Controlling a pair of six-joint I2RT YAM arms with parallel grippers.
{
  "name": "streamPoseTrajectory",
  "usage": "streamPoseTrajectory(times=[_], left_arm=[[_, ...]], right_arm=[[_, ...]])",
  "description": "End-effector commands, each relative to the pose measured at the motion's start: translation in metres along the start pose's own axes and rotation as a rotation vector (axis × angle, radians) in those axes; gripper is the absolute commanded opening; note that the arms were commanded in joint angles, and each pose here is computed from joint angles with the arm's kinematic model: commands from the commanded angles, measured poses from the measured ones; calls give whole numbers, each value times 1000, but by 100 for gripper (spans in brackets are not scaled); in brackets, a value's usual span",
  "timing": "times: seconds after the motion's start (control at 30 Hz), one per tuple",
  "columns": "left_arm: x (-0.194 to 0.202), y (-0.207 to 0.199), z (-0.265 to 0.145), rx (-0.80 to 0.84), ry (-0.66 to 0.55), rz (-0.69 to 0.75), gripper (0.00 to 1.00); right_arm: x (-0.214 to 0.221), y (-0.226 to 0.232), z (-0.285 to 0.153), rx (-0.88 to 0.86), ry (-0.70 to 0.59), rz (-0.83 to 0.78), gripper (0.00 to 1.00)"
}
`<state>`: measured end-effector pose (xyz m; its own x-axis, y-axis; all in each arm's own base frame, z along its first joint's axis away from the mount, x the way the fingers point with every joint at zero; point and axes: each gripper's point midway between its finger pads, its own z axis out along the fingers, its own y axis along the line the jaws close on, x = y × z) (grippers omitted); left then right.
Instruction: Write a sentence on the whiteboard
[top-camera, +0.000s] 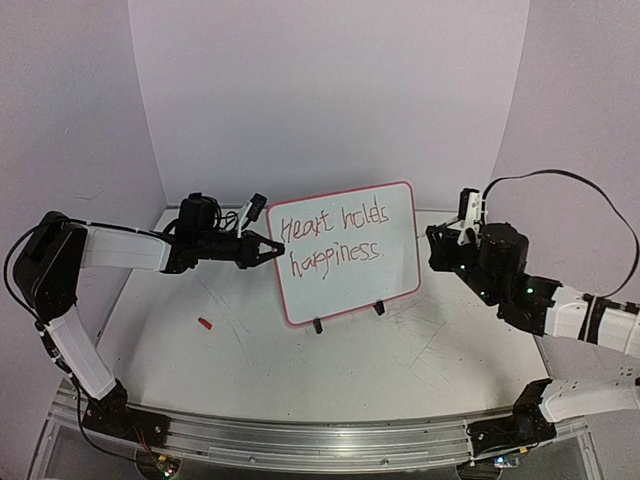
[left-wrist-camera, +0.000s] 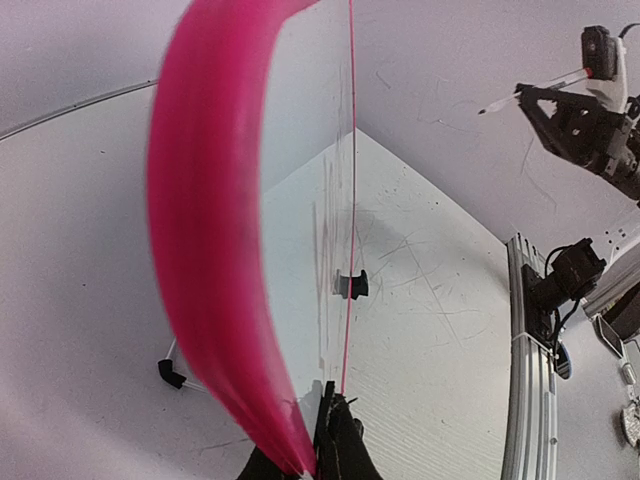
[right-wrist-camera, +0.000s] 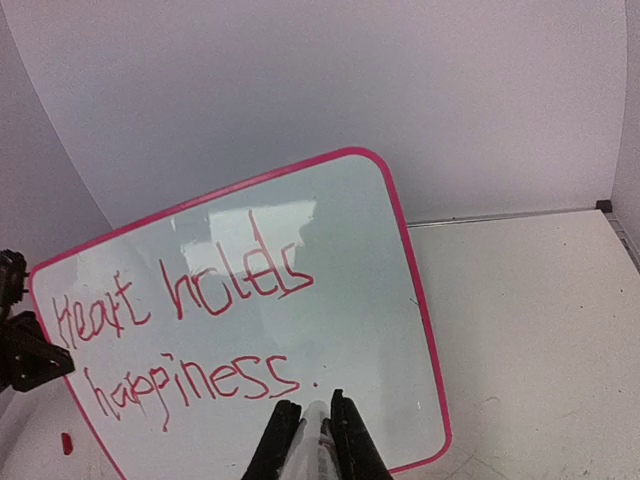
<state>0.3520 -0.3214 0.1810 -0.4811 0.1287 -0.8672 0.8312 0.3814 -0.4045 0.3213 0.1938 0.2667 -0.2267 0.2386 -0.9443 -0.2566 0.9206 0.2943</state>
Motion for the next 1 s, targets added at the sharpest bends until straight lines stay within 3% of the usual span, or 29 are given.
streamPoseTrajectory(times=[0.0, 0.53, 0.97], left_arm=[[14, 61, -1, -247, 42, 47, 1], [19, 78, -4, -291, 48, -11, 14], [-14, 52, -33, -307, -31, 39, 43]], right_arm=[[24, -10, -11, 15, 105, -13, 0], [-19, -3, -36, -34, 7, -8, 0], [-15, -7, -42, -37, -2, 2, 0]])
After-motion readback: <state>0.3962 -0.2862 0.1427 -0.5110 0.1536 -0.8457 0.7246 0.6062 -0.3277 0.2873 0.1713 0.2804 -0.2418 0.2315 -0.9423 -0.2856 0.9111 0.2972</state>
